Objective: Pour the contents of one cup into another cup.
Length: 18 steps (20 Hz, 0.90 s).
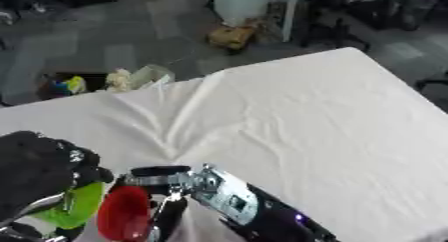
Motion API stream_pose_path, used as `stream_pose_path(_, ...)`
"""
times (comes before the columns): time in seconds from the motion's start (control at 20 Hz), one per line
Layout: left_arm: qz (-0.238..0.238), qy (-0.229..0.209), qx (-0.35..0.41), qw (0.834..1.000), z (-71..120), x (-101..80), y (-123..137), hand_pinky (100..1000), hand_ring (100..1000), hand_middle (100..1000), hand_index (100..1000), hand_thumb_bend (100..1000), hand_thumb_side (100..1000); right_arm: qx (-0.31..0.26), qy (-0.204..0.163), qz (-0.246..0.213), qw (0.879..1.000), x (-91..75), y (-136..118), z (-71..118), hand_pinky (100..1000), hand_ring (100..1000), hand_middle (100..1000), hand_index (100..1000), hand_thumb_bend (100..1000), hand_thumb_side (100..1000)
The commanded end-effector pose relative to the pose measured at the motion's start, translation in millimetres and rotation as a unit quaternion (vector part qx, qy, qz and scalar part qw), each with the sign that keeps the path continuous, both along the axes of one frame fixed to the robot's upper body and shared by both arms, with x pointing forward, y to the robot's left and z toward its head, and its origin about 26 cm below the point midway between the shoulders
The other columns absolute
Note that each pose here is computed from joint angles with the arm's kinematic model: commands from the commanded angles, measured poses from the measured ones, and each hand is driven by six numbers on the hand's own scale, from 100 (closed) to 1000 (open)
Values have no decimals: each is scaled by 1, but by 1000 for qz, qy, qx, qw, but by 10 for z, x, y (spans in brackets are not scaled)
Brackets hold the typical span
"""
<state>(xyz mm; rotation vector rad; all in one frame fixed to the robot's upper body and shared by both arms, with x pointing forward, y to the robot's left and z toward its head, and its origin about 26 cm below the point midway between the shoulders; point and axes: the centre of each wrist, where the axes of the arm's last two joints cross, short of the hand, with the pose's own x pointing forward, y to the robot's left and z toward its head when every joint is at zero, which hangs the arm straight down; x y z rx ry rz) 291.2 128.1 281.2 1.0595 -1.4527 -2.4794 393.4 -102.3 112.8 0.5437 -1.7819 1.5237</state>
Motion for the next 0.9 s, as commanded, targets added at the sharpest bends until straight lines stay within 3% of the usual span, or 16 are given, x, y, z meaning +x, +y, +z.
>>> stream_pose_path(0.05, -7, -26, 18, 999, 89, -37, -16, 100, 287, 460, 847, 412, 326, 0, -10, 5, 1000, 17, 9, 82, 413, 100, 100, 421, 100, 100)
stream_pose_path(0.9, -32, -83, 83, 993, 105, -76, -115, 100, 219, 469, 842, 566, 375, -2, -10, 6, 1000, 19, 11, 72, 407, 100, 100, 418, 100, 100)
